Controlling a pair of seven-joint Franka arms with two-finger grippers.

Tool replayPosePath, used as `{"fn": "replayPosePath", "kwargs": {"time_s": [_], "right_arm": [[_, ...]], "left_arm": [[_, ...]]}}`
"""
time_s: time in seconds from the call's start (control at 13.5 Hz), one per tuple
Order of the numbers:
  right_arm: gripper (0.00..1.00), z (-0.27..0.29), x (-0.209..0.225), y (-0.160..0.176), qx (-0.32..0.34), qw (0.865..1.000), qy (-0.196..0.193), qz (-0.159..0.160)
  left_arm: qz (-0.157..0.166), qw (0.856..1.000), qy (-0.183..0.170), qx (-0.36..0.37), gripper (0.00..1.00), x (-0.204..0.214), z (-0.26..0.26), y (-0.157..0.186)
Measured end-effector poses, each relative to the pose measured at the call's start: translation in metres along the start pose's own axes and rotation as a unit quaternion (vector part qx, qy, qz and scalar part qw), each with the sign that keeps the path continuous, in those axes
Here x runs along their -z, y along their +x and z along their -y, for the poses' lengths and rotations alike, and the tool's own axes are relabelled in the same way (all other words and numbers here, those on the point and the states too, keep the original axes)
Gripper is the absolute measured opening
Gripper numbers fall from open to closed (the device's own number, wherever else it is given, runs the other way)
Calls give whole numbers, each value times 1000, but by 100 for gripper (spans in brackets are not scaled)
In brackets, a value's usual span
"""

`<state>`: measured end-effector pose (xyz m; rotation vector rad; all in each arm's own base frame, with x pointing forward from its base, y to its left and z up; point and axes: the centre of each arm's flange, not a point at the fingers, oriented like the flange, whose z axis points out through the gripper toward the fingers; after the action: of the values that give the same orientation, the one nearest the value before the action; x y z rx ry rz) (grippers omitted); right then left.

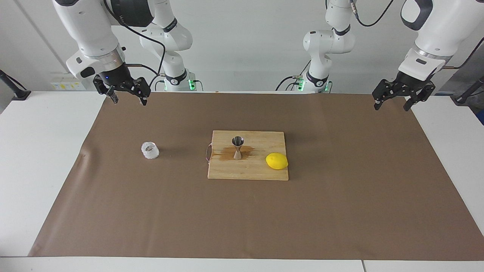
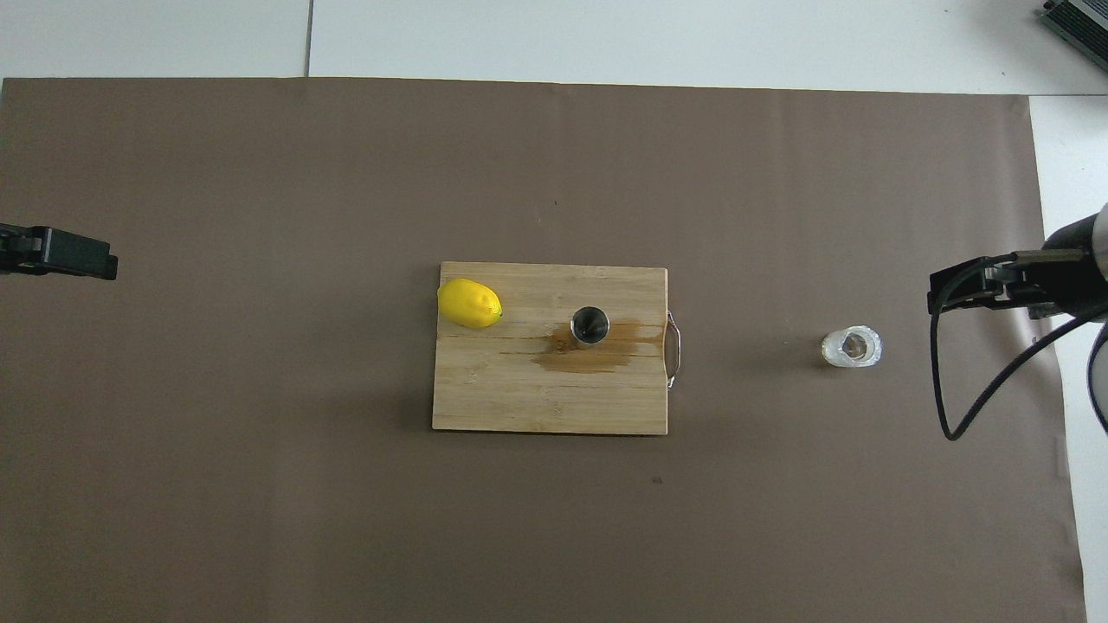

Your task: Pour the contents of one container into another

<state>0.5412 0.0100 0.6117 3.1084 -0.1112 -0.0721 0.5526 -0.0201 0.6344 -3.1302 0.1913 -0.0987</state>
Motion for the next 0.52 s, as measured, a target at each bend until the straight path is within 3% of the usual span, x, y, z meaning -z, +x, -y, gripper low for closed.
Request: {"fn": "replayPosePath", "kwargs": {"time_s": [0.52], "right_arm": [[100,0,0,0,0,1000,0,0]], "left_arm": [[3,1000,-11,-4,100,15,-9,-3]]}}
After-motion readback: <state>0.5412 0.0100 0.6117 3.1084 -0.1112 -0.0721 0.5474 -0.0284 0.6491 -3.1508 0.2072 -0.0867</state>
